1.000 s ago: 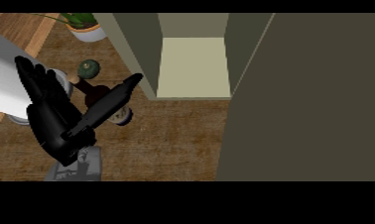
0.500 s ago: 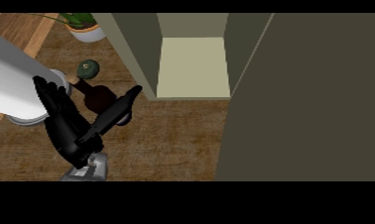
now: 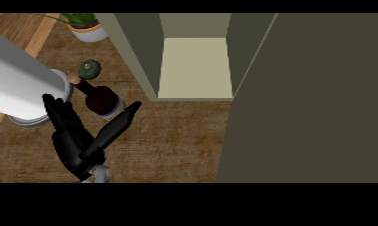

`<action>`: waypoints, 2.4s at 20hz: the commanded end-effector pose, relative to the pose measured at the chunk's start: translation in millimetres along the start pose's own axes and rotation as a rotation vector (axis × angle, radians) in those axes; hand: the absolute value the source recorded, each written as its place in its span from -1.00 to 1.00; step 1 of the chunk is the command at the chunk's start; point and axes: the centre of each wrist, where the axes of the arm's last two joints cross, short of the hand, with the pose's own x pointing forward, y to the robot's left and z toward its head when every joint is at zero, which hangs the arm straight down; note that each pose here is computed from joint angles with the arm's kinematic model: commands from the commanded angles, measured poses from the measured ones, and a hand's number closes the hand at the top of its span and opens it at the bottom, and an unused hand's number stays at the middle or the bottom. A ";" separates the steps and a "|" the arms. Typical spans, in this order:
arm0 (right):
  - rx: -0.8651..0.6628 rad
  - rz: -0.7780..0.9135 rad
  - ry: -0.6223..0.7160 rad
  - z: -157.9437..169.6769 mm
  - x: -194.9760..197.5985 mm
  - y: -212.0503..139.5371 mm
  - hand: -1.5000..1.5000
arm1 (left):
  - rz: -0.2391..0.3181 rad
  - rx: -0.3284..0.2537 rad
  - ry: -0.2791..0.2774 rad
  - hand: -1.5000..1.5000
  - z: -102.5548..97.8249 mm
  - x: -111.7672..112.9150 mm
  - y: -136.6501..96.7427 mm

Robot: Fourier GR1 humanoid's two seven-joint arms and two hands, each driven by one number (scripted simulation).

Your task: Pick up the wine, place it into the cabinet and close the cabinet

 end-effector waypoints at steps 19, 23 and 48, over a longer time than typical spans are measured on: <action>0.087 -0.024 -0.018 30.0 19.1 -2.9 -1.00 | 0.118 0.023 0.081 -1.00 -12.8 -111.7 33.1; 0.054 -0.025 0.002 36.9 18.3 2.4 -1.00 | 0.124 -0.013 0.092 -1.00 -43.2 -115.2 44.4; 0.052 -0.043 -0.017 8.1 8.2 1.6 -1.00 | 0.052 -0.638 -0.072 1.00 -44.5 -144.0 8.3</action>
